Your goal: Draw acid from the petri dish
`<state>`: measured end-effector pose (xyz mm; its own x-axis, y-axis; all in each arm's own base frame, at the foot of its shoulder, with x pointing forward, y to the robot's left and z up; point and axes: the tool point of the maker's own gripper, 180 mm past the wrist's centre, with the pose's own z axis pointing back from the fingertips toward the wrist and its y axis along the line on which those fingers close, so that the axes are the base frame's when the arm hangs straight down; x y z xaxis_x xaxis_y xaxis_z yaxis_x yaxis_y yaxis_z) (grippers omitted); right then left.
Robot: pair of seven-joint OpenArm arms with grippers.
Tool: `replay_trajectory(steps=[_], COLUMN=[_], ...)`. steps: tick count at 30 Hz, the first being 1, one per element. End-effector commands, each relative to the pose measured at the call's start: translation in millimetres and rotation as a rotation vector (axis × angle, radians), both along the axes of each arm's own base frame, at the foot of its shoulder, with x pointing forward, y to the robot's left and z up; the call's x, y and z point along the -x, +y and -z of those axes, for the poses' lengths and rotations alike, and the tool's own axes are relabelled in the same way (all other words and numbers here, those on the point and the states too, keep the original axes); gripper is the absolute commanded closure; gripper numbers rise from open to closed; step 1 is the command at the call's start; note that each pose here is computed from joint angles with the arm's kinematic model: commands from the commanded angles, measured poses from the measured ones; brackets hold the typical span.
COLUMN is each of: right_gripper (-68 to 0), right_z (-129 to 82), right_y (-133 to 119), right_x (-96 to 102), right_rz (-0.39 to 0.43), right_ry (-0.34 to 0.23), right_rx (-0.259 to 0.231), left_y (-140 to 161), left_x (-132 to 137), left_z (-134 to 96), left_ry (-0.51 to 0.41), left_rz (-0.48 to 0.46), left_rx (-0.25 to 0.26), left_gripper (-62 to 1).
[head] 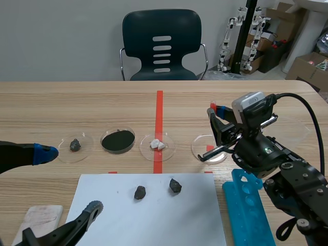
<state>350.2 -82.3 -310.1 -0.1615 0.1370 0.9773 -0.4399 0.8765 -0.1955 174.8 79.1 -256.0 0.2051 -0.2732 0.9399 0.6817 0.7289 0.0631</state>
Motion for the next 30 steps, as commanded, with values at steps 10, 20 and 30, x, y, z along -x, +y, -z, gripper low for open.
replay_trajectory(steps=[10,20,30], right_gripper=[-6.7,-6.9,-8.0], right_z=[-12.3,-12.1,-12.1], right_y=[-0.2,-0.2,-0.2], right_x=[-7.3,-7.2,-7.2], right_rz=[0.001,0.001,0.001], right_ry=[-0.036,-0.036,-0.036], right_rx=[-0.010,-0.010,-0.010], left_y=[-1.3,-1.4,-1.4], left_x=[-2.0,-2.1,-2.1], left_z=[-6.4,-6.9,-6.9], left_ry=[-0.019,-0.021,-0.021], left_rz=[-0.007,-0.006,-0.006], left_rx=[0.025,0.027,0.027], left_gripper=[-62.3,-62.3,-62.3])
